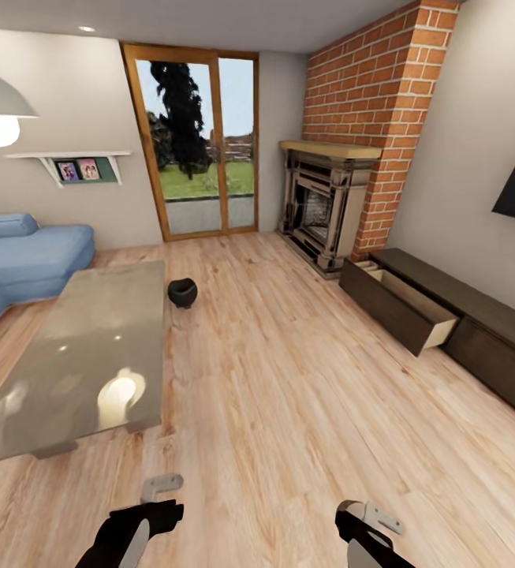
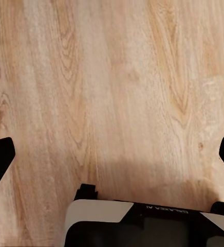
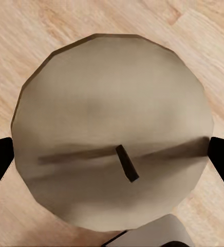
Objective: Place each of the two pumpkins and all three candles from the living room inside a cabinet in the living room (use any cabinet), then make sure every cabinet is closed, and position the cauldron so it is next to a table in the living room.
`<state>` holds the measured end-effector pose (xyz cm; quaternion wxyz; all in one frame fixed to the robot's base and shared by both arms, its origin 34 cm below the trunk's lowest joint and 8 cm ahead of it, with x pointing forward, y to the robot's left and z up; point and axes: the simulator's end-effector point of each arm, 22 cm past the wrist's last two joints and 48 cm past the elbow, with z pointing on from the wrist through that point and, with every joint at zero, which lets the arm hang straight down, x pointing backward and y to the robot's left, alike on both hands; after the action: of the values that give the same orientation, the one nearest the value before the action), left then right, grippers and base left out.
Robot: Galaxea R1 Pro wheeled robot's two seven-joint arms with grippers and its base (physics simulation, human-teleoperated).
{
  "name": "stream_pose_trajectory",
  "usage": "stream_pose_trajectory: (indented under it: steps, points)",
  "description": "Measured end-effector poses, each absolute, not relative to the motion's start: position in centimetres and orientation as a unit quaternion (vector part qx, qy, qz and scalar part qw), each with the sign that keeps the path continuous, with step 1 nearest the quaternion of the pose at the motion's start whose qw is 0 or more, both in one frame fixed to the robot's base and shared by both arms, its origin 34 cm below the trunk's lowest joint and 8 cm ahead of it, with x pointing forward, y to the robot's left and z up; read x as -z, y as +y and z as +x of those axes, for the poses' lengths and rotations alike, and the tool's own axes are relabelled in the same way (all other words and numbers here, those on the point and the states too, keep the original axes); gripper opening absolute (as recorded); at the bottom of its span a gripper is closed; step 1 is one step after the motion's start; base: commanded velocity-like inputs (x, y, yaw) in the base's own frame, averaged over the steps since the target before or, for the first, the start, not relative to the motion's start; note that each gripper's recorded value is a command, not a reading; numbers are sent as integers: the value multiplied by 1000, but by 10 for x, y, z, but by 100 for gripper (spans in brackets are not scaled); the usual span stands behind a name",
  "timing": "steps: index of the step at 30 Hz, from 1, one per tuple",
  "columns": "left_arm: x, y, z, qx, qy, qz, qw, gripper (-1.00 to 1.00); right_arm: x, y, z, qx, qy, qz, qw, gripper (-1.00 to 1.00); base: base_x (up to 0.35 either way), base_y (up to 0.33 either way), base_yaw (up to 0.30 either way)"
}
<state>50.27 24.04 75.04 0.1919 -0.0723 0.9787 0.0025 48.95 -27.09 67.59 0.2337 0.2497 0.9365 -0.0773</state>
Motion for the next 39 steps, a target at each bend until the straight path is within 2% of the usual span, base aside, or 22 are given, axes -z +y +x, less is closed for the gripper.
stream_pose_trajectory:
  steps: [39]
  points:
    - [-750, 241, 502, -4, 979, -72, 192, 100, -676, -271, 489, 77, 937, 250, 234, -100, 308, -9, 0]
